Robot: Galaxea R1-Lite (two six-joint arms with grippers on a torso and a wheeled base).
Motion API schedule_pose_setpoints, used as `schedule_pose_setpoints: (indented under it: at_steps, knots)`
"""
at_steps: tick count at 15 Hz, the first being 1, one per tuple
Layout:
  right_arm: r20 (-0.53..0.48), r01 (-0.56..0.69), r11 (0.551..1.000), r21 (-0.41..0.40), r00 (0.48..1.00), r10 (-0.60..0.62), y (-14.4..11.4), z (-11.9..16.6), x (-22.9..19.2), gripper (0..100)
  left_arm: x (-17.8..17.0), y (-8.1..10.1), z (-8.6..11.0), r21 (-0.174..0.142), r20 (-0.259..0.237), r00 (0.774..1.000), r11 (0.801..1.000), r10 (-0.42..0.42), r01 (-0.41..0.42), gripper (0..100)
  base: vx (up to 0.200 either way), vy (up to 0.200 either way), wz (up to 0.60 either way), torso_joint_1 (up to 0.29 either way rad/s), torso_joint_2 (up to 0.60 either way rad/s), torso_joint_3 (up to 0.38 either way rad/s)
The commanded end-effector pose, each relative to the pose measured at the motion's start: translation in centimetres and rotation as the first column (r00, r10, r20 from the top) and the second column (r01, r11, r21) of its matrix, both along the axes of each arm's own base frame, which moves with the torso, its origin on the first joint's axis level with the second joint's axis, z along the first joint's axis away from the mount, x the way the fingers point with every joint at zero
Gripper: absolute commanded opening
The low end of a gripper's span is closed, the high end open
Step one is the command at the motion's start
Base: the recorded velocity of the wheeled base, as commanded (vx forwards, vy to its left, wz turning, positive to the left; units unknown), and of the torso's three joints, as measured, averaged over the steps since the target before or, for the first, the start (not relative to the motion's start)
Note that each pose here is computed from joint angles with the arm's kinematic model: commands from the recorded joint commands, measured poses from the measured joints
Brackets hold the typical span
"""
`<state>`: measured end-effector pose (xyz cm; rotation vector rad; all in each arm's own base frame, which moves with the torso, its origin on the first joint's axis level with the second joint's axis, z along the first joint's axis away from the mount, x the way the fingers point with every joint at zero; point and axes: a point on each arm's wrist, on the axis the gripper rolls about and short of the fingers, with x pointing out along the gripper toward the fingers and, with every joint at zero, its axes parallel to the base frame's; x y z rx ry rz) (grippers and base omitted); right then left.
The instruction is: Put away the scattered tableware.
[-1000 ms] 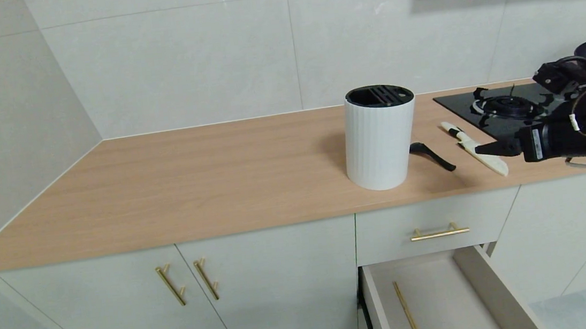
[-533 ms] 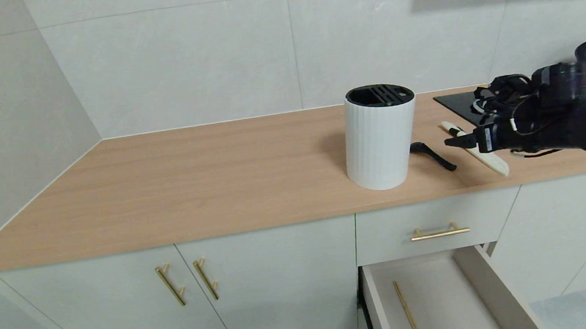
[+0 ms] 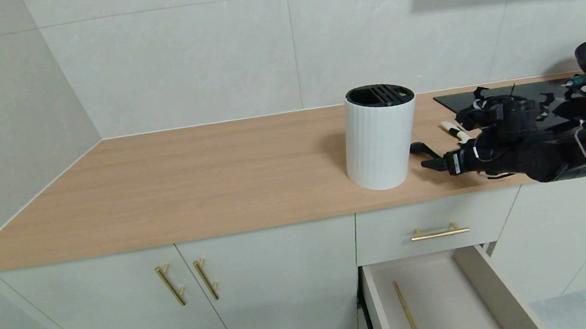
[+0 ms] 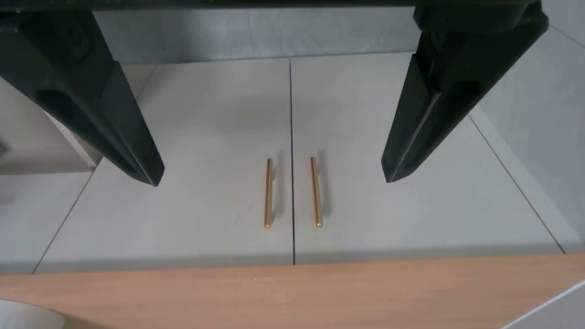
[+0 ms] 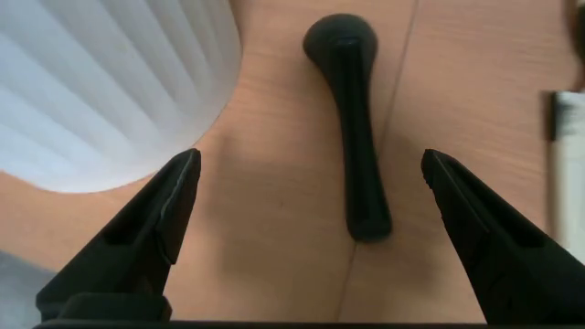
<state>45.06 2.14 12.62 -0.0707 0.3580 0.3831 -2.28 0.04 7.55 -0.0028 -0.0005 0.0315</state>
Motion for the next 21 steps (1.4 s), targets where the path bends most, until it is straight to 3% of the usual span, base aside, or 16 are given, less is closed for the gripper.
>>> schedule_pose_setpoints:
  at_steps: [1,9,10,17,20,21]
  knots:
    - [-0.017,0.011,1.0,-0.006,1.0,-0.011,0.0,-1.8,1.0,100,0.0,0.0,0.0,0.0,0.0,1.0,1.0,0.001,-0.001,100,0.0,0.0,0.0,0.0,0.0,0.0]
    - [-0.007,0.029,1.0,-0.006,1.0,-0.029,0.0,-2.1,1.8,100,0.0,0.0,0.0,0.0,0.0,1.0,1.0,0.001,-0.001,100,0.0,0.0,0.0,0.0,0.0,0.0]
    - [-0.007,0.029,1.0,-0.006,1.0,-0.029,0.0,-2.2,1.8,0,0.0,0.0,0.0,0.0,0.0,1.0,1.0,0.001,-0.001,100,0.0,0.0,0.0,0.0,0.0,0.0]
    - [-0.015,0.028,1.0,-0.011,1.0,-0.028,0.3,-2.7,1.9,0,0.0,0.0,0.0,0.0,0.0,1.0,1.0,0.001,-0.001,100,0.0,0.0,0.0,0.0,0.0,0.0]
    - [0.018,0.178,0.984,-0.021,0.984,-0.178,0.2,-0.6,1.3,0,0.0,0.0,0.0,0.0,0.0,1.0,1.0,0.001,-0.001,100,0.0,0.0,0.0,0.0,0.0,0.0]
    - [0.02,0.252,0.967,0.042,0.967,-0.253,0.4,1.5,0.1,0,0.0,0.0,0.0,0.0,0.0,1.0,1.0,0.001,-0.001,100,0.0,0.0,0.0,0.0,0.0,0.0]
